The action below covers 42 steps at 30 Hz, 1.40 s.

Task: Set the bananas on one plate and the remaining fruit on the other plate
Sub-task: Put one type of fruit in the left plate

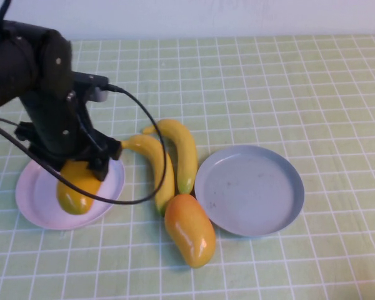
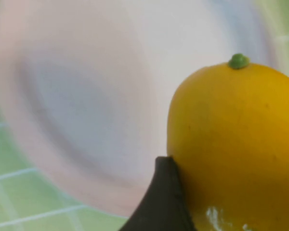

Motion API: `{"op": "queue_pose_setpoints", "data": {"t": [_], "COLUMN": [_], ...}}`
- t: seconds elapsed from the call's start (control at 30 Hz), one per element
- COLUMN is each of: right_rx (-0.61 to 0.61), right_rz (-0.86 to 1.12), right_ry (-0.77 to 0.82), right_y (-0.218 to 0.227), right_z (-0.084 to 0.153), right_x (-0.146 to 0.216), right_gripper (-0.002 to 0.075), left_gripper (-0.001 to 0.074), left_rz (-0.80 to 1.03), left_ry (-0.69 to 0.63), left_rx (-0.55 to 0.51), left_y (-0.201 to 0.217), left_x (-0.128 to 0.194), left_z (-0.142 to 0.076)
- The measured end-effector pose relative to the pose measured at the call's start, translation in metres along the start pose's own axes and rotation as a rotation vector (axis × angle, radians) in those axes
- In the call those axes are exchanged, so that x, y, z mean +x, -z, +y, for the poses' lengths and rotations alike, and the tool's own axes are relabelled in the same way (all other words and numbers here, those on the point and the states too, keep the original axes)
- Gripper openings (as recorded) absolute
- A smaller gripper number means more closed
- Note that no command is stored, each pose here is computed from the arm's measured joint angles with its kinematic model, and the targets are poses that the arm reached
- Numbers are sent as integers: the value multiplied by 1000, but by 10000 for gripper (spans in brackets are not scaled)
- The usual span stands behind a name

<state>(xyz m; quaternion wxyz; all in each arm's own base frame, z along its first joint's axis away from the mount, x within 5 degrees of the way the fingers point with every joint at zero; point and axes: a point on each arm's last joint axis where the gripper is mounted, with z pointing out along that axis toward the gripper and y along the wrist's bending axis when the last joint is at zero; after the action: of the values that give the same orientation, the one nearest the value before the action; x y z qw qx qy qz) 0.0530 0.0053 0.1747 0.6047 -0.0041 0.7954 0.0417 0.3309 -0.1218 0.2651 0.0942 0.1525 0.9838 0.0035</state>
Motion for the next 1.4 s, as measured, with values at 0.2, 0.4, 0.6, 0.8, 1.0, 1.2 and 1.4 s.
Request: {"op": "queue_pose_setpoints", "data": {"t": [0.2,0.4,0.6,0.8,1.0,1.2,1.4], "right_rx": [0,0,0,0,0,0,-1], "right_rz": [0,0,0,0,0,0,0], "right_ry": [-1,-1,-1,-1,-1,-1,-4], "right_y": [0,0,0,0,0,0,0], "right_z": [0,0,0,0,0,0,0], "right_x": [0,0,0,0,0,0,0], "right_gripper": [-16,-15,-15,-15,-15,-15,-15], "left_gripper": [537,537,537,642,668,668,667], "left_rz": [-14,37,17,26,47,49,15], "left_ry": [63,45,-25,-4,66,134,1], "left_rx": [-75,-81,-72,-72,-69,15,56], "left_y": [-16,-44,-53,-56,-38,-17,-2], "left_x": [-6,-10,-15,-18,-24,-28,-30], "left_z": [56,73,73,73,74,64,4]}}
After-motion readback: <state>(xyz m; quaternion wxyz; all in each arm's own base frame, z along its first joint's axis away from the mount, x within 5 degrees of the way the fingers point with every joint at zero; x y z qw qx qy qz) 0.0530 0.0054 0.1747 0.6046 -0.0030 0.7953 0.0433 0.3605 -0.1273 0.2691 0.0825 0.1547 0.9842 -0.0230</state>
